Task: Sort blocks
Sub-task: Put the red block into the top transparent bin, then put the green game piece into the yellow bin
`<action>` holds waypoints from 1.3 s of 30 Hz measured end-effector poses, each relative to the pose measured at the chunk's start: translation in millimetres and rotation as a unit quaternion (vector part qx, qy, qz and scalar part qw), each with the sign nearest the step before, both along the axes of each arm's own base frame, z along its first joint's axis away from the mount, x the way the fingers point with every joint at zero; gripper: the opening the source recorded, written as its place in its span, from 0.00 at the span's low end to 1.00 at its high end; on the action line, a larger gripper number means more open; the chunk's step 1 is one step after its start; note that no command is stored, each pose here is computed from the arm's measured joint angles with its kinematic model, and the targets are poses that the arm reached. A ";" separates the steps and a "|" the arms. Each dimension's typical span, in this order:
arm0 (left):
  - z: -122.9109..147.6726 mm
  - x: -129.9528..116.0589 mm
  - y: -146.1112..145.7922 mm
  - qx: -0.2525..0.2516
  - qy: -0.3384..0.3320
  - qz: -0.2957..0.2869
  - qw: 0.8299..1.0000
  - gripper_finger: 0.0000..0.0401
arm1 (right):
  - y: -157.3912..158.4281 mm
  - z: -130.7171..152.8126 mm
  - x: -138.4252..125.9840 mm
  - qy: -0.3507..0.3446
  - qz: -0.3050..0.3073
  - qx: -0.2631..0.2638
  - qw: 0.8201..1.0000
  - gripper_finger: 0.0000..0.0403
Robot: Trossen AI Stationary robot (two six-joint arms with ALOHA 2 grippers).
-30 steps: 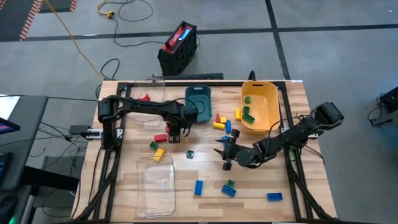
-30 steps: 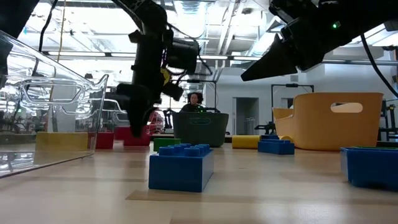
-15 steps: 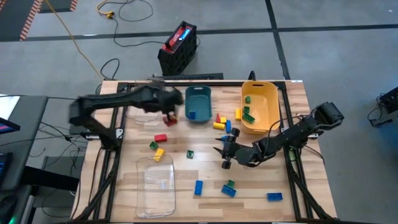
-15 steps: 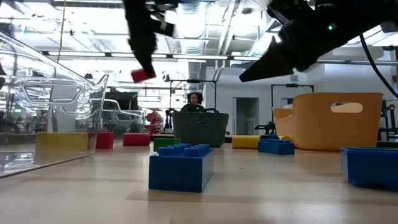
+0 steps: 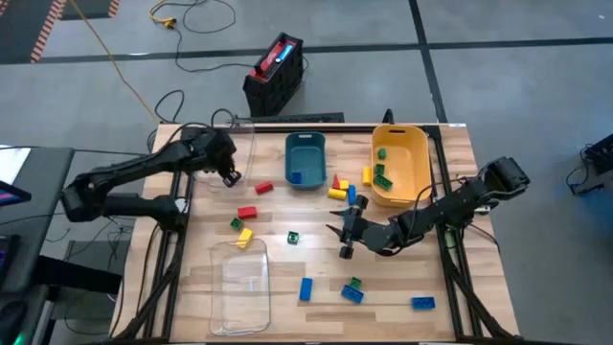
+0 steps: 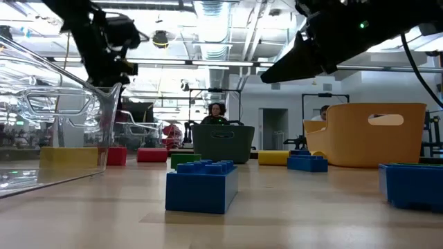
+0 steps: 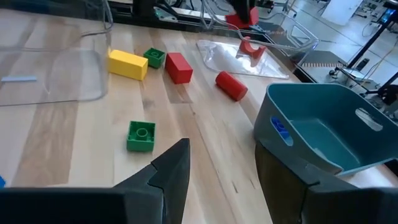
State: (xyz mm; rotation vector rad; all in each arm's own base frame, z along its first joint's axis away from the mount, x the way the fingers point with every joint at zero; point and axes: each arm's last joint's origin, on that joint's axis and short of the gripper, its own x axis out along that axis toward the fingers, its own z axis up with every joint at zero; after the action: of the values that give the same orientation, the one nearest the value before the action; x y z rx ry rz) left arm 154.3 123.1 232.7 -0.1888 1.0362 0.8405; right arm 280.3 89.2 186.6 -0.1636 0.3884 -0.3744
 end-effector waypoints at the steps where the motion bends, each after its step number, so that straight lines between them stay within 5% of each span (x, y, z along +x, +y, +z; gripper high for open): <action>1: -4.6 -0.8 2.3 -0.001 0.002 0.003 1.000 0.31 | -1.0 -0.1 0.3 0.002 0.000 -0.004 1.000 0.47; 6: -22.8 3.8 14.7 -0.030 0.025 0.016 0.999 0.34 | -5.2 0.0 1.7 0.010 0.003 -0.019 1.000 0.47; 11: -31.1 11.1 21.6 -0.040 0.043 0.013 0.998 0.49 | -8.6 -0.6 2.9 0.018 0.010 -0.022 1.000 0.47; 18: 9.1 23.2 23.3 0.001 -0.007 -0.030 1.000 0.59 | -14.3 2.9 0.5 0.035 -0.005 -0.010 0.999 0.47; 22: 23.7 39.0 -3.6 0.032 -0.050 -0.121 0.991 0.59 | -16.0 12.4 5.1 0.098 0.001 -0.004 0.995 0.48; 27: 27.2 60.0 -52.7 0.090 -0.077 -0.236 0.965 0.58 | -2.6 21.0 29.6 0.143 0.113 0.034 0.983 0.51; 32: 36.2 71.9 -82.0 0.141 -0.115 -0.255 0.950 0.58 | -0.2 12.9 66.5 0.127 0.158 0.049 0.978 0.58; 39: 33.9 72.6 -100.2 0.135 -0.103 -0.292 0.941 0.58 | -15.1 -22.3 106.7 0.108 0.136 0.054 0.983 0.70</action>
State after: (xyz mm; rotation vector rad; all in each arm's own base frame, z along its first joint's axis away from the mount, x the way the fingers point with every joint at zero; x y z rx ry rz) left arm 227.0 22.9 266.6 0.2556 0.7095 0.3993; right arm 387.1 74.1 164.3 -0.1483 0.5908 -0.0649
